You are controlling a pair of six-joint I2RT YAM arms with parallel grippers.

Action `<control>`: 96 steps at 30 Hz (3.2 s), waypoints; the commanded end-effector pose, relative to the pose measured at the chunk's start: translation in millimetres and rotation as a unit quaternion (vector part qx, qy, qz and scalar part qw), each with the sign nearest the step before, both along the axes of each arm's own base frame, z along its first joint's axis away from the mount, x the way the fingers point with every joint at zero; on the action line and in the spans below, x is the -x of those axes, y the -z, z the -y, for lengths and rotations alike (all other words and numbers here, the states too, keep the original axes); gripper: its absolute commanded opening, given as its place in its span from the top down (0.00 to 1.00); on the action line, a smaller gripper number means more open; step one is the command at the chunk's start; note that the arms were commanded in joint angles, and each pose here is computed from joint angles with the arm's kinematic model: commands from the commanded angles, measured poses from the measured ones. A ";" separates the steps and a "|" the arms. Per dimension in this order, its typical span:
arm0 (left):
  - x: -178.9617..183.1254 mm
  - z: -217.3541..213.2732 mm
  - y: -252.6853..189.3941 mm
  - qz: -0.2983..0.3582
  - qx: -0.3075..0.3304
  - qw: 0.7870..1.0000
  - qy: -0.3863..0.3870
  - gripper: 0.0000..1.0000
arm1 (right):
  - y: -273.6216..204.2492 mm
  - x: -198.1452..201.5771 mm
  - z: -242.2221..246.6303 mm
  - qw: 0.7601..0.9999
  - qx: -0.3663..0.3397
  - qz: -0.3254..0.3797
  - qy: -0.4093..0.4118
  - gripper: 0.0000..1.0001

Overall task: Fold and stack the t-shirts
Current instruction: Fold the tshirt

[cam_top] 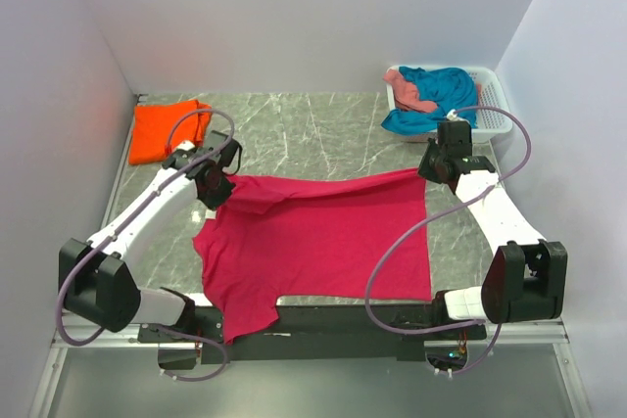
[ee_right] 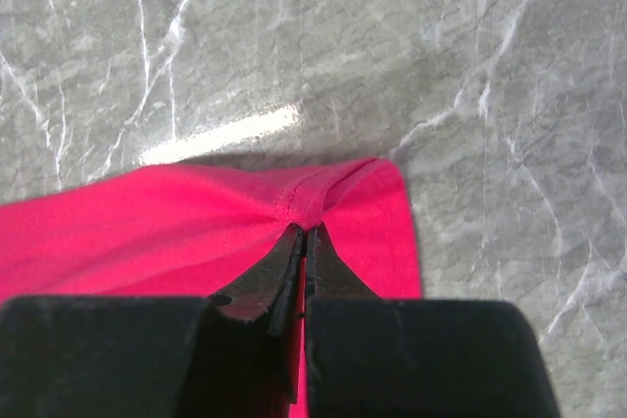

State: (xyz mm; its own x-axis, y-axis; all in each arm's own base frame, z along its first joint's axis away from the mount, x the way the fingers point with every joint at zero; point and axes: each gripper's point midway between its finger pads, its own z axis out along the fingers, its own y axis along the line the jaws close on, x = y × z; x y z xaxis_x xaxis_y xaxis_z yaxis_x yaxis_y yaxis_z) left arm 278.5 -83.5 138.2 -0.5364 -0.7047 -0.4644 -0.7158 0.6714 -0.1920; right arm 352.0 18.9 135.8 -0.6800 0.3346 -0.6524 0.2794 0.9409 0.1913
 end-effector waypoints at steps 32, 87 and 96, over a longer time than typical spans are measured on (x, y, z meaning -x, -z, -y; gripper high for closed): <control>-68.8 38.0 22.1 0.032 0.022 0.993 0.113 0.01 | 14.4 24.8 -36.1 0.994 -0.104 0.012 -0.023 0.10; -93.9 -10.0 27.5 0.025 0.056 0.996 0.059 0.01 | 23.3 -15.3 -4.0 0.993 -0.105 0.004 0.050 0.11; 88.3 3.8 62.5 -0.115 0.050 0.990 0.058 0.01 | 26.0 25.8 -6.0 0.994 -0.104 0.004 0.044 0.08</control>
